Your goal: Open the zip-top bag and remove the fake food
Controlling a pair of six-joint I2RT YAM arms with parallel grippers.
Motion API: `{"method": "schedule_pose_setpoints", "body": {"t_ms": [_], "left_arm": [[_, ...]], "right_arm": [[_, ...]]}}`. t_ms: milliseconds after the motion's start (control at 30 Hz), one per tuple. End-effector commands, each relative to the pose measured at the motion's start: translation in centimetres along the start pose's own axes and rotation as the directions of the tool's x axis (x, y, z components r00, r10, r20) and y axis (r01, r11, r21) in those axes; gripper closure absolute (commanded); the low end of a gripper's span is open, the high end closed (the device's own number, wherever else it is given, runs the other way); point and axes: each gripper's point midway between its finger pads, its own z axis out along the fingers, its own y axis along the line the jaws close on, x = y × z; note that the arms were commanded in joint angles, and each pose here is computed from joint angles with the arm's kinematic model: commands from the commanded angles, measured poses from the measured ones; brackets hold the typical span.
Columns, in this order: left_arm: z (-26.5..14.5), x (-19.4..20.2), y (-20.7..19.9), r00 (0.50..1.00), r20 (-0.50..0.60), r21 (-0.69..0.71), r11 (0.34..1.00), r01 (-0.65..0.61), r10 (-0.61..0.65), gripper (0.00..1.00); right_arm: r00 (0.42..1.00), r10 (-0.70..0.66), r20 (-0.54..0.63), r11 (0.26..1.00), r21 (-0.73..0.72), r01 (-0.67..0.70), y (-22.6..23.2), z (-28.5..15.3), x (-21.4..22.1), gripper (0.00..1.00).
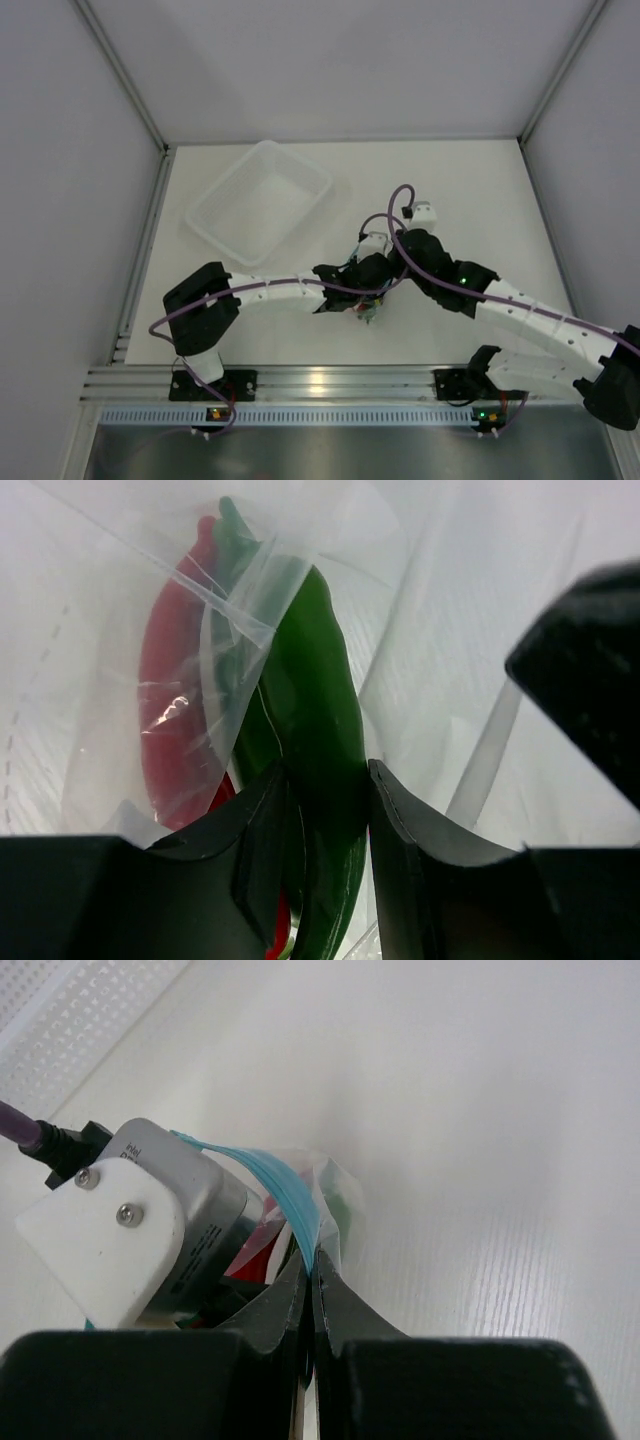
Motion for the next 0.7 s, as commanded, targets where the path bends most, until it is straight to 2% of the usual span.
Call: {"method": "schedule_pose_setpoints", "body": {"t_ms": [0,200,367,467,567,667], "left_arm": [[-2.3,-1.6,-3.2,0.995,0.072,0.165,0.983,-0.084,0.073,1.00],[-3.7,-3.0,-1.5,0.986,0.162,0.128,0.990,-0.062,0.040,1.00],[-5.2,-4.9,-0.7,0.964,0.264,0.130,0.992,0.000,-0.035,1.00],[-5.7,-5.6,-0.7,0.953,0.296,0.144,0.989,0.025,-0.067,1.00],[-6.2,-5.7,-1.2,0.949,0.311,0.187,0.982,-0.009,-0.051,1.00],[-6.8,-5.9,-1.5,0.942,0.327,0.227,0.974,0.000,-0.077,1.00]], "right_arm": [[0.997,-0.050,0.063,0.999,0.016,0.049,1.1,-0.3,-3.8,1.00],[0.994,-0.107,0.003,0.994,0.039,0.107,0.8,0.6,-2.8,1.00],[0.987,-0.154,-0.042,0.987,0.032,0.155,1.2,0.8,-1.3,1.00],[0.983,-0.177,-0.039,0.984,0.026,0.178,2.0,0.7,-0.9,1.00],[0.985,-0.172,-0.031,0.985,0.013,0.173,2.5,0.8,-0.7,1.00],[0.986,-0.167,-0.006,0.984,0.054,0.167,1.8,0.9,-1.2,1.00]]}}
